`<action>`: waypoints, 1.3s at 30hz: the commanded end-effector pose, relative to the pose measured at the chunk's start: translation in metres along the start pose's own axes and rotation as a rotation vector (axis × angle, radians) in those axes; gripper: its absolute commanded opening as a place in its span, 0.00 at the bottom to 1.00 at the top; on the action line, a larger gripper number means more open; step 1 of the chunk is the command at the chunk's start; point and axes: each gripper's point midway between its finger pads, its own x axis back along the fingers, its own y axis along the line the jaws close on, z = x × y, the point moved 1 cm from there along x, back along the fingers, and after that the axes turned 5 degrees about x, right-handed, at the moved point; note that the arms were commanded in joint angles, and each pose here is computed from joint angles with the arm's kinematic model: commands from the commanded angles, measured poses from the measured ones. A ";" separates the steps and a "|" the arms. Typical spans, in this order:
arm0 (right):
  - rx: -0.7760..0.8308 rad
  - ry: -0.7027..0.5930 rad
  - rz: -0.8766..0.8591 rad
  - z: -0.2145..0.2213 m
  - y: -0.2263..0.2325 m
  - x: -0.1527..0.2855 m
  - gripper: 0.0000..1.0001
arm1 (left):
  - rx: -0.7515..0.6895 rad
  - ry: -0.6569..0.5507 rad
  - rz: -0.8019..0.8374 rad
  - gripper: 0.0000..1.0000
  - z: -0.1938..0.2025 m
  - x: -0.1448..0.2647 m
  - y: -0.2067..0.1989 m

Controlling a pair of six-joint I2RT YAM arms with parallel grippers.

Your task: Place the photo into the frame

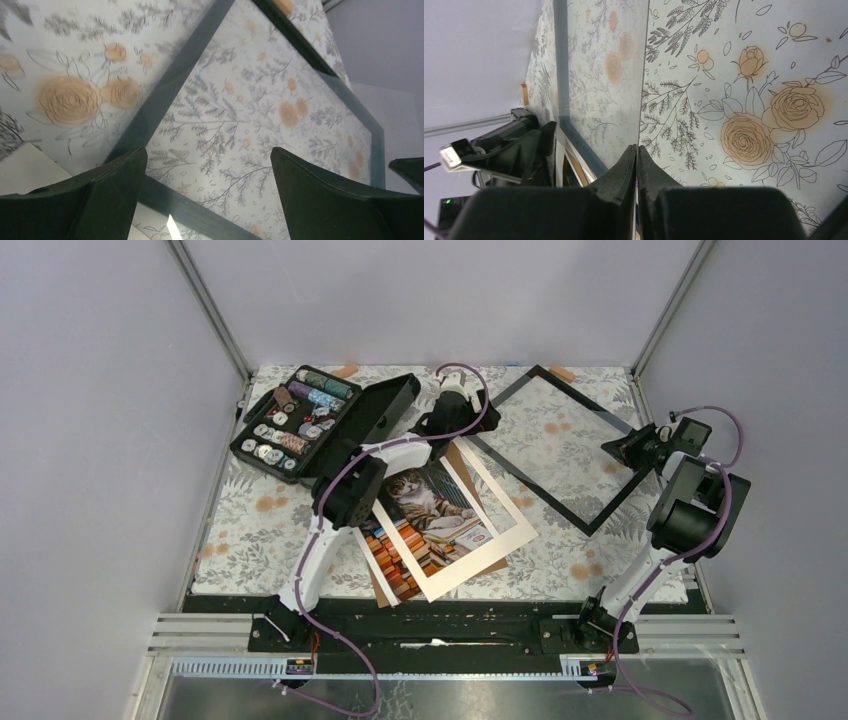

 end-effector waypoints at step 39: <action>-0.172 -0.250 -0.026 0.049 0.007 0.029 0.04 | 0.094 0.021 0.092 0.99 -0.010 0.001 -0.014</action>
